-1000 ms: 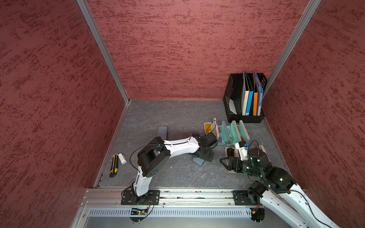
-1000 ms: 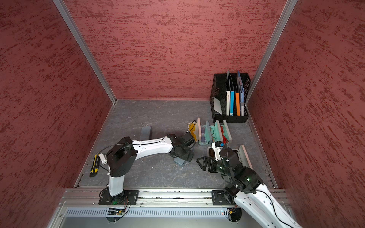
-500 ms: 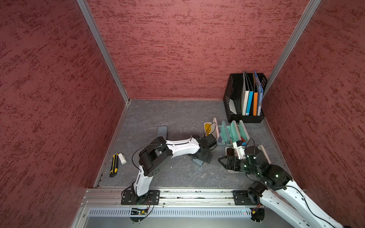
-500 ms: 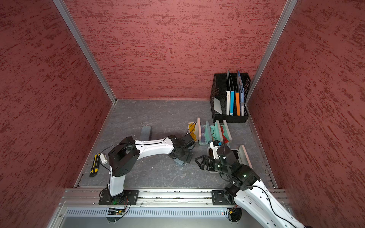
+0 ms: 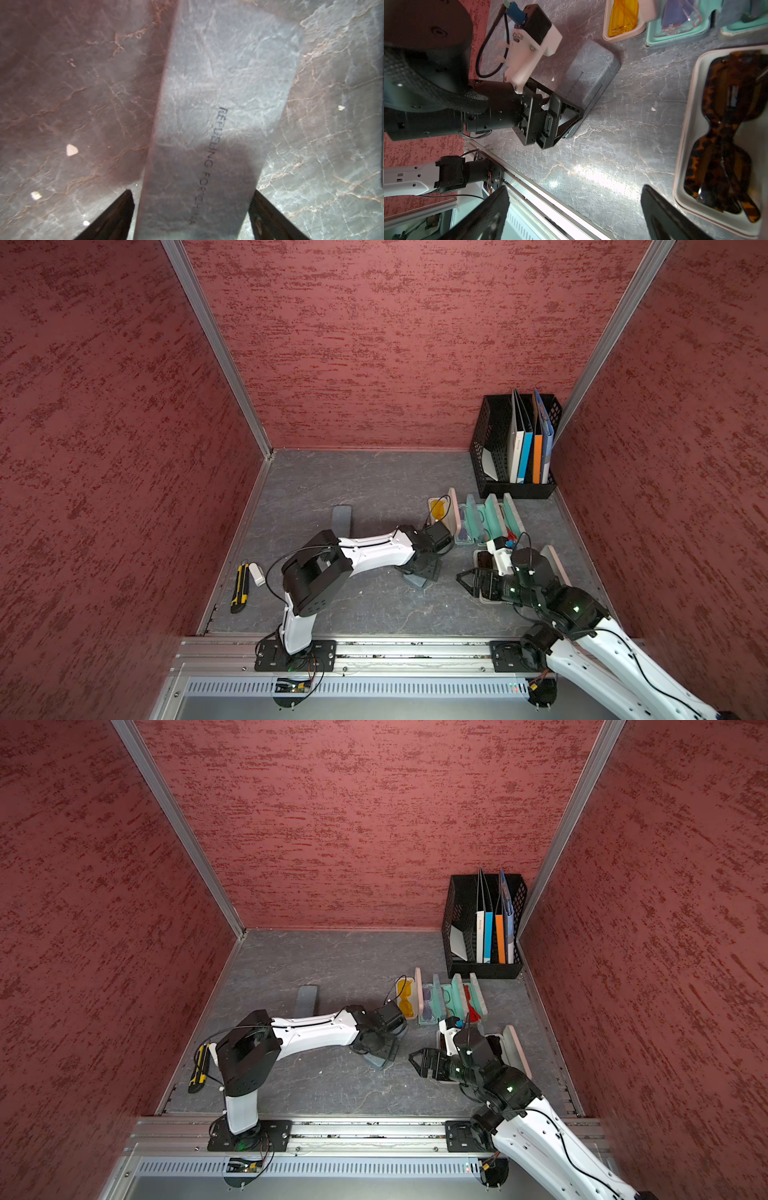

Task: Close the glasses case
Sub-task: Move the glasses case to the center of the board.

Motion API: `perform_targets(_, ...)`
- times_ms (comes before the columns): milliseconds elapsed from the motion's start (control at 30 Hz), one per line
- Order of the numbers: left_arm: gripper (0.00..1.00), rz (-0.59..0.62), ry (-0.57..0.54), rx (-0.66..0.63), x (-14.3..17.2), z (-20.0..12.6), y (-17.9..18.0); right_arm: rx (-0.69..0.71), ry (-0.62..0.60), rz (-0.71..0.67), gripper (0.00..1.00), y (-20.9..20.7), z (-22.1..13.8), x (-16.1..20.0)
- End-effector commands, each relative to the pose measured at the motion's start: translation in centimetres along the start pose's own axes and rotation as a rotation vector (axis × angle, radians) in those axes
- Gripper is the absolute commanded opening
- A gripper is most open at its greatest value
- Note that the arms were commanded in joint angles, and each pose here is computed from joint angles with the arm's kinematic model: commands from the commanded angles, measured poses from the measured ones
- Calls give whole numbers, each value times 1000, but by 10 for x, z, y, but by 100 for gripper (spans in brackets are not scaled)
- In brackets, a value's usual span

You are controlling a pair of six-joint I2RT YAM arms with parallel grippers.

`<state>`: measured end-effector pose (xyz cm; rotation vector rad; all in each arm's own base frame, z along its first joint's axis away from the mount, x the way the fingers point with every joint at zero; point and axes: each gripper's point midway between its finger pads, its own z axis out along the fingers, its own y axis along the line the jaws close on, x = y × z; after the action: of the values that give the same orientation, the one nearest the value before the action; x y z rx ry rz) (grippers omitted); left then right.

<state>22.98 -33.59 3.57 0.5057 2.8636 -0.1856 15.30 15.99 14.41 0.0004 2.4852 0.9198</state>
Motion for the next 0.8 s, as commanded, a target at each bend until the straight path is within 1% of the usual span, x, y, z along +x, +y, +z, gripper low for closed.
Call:
perform_targets(0,80,8,2,3,-1,4,-5,-31,0,-1,98,4,3,0)
perform_targets(200,66,-5,8,-11,3,12,3,-35,-2,1,98,4,6,0)
perform_targets(367,64,-25,19,-17,11,19,15,-42,4,3,98,6,10,-2)
perform_targets(567,60,-66,45,-33,22,29,41,-53,5,-5,98,10,12,-6)
perform_targets(767,59,-121,36,-55,24,23,74,-55,3,-6,98,12,13,-7)
